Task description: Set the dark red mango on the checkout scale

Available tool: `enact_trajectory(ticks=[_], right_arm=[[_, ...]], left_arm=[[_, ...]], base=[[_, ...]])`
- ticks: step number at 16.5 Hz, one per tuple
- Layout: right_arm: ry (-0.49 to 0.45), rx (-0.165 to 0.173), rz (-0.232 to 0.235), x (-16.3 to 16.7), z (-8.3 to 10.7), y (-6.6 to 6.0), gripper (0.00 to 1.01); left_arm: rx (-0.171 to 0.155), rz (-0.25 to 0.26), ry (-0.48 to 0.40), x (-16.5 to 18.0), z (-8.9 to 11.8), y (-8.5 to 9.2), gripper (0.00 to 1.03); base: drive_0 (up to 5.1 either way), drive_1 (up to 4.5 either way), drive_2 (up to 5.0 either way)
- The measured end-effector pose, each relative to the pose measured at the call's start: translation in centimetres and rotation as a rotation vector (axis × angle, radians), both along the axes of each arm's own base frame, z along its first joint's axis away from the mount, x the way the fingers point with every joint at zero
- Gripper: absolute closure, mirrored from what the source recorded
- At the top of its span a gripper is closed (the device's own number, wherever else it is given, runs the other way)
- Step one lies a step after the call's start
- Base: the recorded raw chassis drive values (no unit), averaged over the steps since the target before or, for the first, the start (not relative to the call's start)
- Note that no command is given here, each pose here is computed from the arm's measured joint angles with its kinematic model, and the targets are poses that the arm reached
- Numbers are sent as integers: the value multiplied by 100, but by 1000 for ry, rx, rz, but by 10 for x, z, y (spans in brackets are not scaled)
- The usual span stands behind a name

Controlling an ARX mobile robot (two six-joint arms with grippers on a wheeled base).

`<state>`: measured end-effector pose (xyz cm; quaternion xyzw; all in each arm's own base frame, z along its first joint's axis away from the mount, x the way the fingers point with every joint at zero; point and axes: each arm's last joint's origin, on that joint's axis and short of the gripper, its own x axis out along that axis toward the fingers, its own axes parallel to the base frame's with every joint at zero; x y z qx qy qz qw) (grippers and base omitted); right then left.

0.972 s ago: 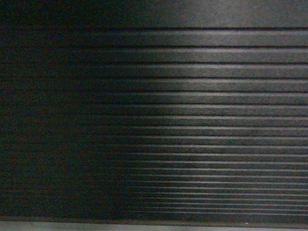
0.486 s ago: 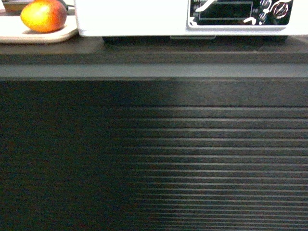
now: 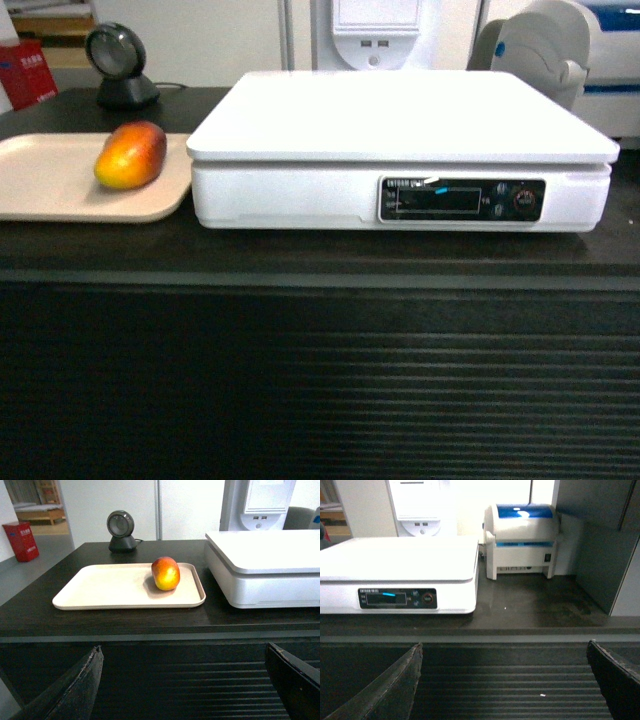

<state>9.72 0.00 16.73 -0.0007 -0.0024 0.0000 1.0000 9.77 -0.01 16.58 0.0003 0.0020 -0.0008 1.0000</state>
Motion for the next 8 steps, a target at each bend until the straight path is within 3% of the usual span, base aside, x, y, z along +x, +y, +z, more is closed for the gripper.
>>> enact_trajectory(ticks=[8], right_arm=[[0, 0, 0, 0, 0, 0, 3]], left_arm=[[0, 1, -3, 0, 0, 0, 5]], base=[[0, 0, 0]])
